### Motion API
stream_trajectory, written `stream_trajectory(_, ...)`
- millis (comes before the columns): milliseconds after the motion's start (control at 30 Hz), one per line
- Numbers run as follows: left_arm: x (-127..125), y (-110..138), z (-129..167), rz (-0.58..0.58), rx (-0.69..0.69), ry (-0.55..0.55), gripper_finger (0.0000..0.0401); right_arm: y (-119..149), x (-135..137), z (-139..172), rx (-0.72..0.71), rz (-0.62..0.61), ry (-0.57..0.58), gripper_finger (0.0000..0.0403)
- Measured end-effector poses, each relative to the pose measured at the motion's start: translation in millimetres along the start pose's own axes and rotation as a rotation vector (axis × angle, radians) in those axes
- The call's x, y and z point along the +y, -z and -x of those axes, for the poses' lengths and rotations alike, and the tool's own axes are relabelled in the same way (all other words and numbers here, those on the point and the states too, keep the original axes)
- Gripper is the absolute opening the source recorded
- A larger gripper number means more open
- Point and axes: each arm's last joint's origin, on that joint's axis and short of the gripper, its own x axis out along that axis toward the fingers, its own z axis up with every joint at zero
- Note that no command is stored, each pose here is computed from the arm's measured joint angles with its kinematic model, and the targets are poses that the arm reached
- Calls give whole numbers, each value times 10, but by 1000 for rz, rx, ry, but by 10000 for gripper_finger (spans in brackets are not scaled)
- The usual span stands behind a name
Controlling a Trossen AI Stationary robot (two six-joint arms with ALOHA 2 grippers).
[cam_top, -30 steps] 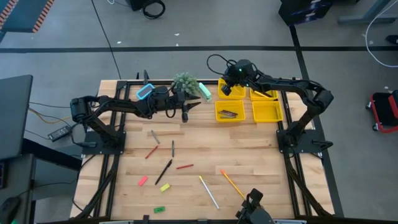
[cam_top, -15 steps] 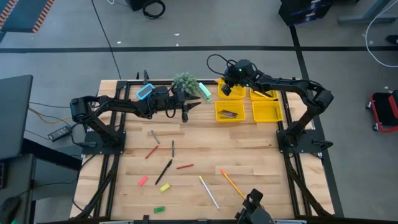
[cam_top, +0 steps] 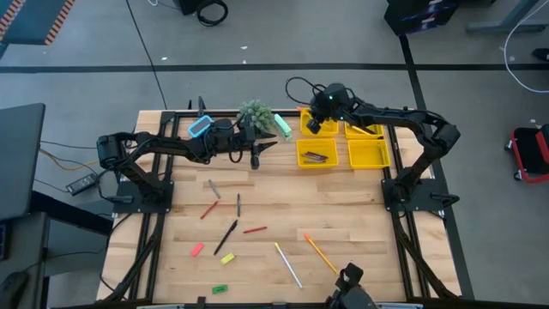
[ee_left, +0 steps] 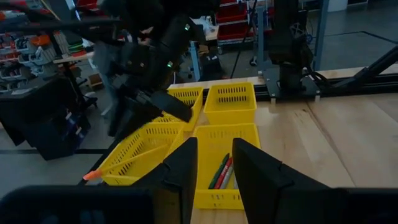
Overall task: Sort crayons/erasers/pens/pencils in bins
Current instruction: Adjust top left yellow bin
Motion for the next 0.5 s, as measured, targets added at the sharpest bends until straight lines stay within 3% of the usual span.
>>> stream_trajectory(167,4,0,1,-12,0,-1,114,-2,152,-2,16,48,-66,94)
stream_trajectory(300,4,0,1,-26,-1,-1,111,-53,217,1,-19,-22,-67,94)
stream_trajectory(500,4,0,1,-26,0,-1,106,-25,141,15,89,144,111,95)
